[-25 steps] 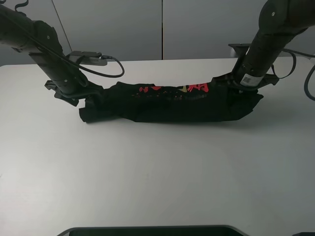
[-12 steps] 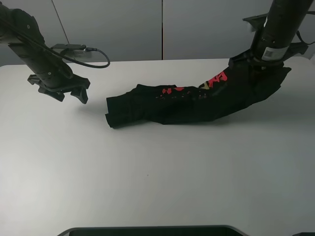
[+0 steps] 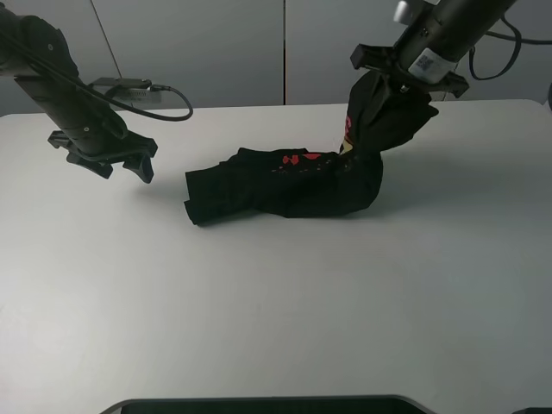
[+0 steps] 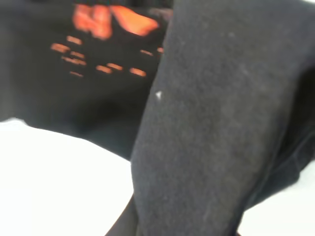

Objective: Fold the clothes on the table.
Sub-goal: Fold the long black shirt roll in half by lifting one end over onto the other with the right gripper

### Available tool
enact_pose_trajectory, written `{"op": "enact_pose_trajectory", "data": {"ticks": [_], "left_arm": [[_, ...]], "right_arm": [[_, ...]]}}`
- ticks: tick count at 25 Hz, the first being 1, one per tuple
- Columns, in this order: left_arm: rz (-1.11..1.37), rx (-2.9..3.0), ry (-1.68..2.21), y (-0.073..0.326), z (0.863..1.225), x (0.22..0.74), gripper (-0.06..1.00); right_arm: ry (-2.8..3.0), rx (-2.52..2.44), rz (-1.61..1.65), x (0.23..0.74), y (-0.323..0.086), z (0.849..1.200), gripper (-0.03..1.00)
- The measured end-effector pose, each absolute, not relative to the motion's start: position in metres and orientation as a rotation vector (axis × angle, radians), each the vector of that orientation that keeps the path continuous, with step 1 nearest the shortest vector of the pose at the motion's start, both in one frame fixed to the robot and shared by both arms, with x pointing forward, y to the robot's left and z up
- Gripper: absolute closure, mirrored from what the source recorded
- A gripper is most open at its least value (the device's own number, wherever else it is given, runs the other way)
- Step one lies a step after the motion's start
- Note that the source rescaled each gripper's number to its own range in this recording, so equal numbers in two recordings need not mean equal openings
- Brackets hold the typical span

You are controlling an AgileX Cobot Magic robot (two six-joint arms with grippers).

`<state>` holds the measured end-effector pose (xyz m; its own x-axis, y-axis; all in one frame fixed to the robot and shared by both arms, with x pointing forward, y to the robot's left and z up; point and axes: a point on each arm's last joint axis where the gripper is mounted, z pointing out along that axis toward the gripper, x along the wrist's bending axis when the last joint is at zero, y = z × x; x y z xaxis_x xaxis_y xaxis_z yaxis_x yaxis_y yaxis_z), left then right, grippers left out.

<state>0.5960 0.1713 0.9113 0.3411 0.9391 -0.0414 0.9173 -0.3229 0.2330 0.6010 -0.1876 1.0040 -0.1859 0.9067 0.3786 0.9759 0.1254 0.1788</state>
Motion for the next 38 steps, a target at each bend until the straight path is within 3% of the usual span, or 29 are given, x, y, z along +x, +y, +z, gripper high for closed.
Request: {"op": "enact_pose_trajectory", "data": {"ticks": [11,28,38], "left_arm": [[0.149,2.388,1.682,0.171,0.911,0.596,0.00],[0.155,2.383,1.679,0.171,0.911,0.597,0.00],[0.155,2.383,1.679,0.171,0.911,0.597,0.00]], "right_arm": [[-1.956,-1.729,-0.971,0.611,-0.159,1.014,0.84],[-2.017,-1.611,-0.873,0.598,-0.069,0.943,0.84],[-1.869,-1.570,-0.970,0.604,-0.048,0.904,0.84]]}}
